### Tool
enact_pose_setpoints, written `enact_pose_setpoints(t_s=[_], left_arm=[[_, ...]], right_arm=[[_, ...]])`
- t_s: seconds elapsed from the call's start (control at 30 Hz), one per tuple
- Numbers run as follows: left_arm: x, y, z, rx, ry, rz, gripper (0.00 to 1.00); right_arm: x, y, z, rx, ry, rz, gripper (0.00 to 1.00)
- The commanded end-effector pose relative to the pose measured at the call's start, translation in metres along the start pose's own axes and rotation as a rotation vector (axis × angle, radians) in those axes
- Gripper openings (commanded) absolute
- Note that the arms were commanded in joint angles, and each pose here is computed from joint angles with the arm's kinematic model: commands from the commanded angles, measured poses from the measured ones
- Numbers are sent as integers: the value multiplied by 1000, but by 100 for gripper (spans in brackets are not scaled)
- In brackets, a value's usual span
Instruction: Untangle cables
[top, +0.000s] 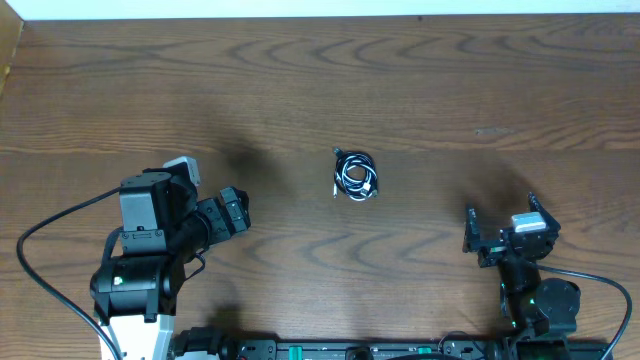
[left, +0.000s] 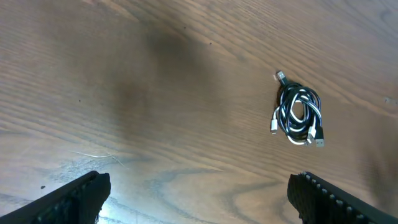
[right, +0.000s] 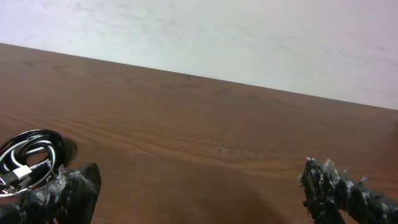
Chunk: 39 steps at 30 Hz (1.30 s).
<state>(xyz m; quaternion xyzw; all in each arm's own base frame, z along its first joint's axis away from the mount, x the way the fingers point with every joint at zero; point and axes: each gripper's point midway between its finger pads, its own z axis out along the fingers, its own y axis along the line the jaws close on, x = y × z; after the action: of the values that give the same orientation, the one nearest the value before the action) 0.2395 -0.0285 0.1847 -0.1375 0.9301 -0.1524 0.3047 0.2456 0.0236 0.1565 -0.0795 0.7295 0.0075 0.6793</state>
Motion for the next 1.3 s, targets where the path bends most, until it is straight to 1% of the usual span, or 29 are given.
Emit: enact_pose_setpoints(t_s=[0.0,0.27,0.4,0.63,1.0,1.27], left_arm=[[-2,-12,-4,30,-6,92,96],[23,-48,0,99,55,285,96],[35,-53,0,87,81,343,96],[38,-37,5,-2,110,348,96],[47,-31,25,-45,207,342,96],[44,-33,26,-40,193,323,96]], right_arm=[[1,1,0,-5,1,-6,99],[1,1,0,-5,1,-6,99],[1,1,0,-5,1,-6,99],[1,1,0,-5,1,-6,99],[1,1,0,-5,1,-6,99],[1,1,0,-5,1,-6,99]])
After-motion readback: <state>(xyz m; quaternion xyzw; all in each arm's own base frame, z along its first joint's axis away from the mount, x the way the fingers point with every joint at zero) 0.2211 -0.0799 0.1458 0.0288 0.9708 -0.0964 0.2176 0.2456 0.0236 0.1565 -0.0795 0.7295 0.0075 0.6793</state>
